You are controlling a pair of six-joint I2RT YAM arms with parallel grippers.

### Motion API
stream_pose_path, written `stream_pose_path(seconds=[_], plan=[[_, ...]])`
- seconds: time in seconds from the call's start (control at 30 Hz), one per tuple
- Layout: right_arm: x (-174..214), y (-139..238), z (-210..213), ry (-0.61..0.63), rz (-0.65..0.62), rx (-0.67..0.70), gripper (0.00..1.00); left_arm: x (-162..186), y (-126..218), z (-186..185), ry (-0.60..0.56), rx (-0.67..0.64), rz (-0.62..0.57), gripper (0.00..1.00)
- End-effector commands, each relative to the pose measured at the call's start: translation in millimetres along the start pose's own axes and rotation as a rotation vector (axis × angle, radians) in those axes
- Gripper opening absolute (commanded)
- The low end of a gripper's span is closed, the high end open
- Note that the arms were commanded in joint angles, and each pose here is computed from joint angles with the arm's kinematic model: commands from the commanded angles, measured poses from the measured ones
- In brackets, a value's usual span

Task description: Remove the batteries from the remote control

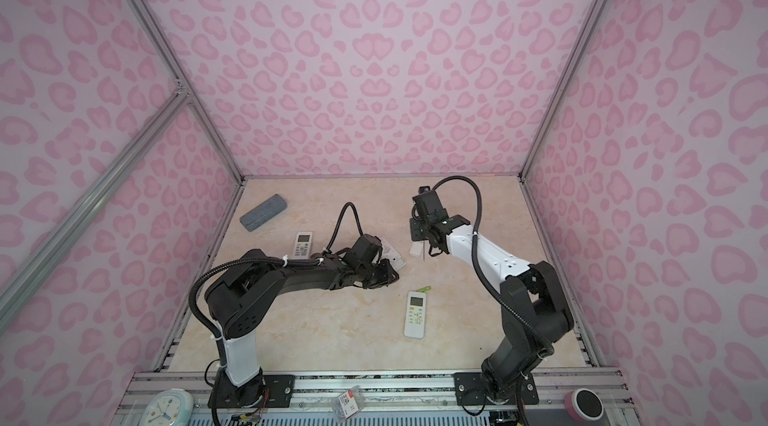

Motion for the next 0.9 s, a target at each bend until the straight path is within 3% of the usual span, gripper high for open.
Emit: stream_pose_path(seconds=[0.0,0.17,0.3,0.87], plan=[[53,12,-34,-0.096,0.149,0.115,0.0,-6,8,-10,-0.048,0.014,-0.026,0.23],[88,12,-25,-0.172,0.148,-0.003,0.0,-5,13,-13,-0.079,0.028,-0.013,0.23],[89,0,-3,-0.244,0.13,-0.093,0.0,-1,19,-10,-0.095,0.023,-0.008,0.23],[28,-33,45,-0.063,0.037,-0.082,0.0,-2,54,14,-0.103,-0.04,-0.079,0.23]])
Point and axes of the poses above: each gripper's point midway between its finger pads, its own y axis back along the fingers, its own z axis along the line the jaws close on, x = y × z, the point moved 3 cm from there along y, back along the fingers, and after that the axes turned 5 degrees about y, right-handed, at the moved point
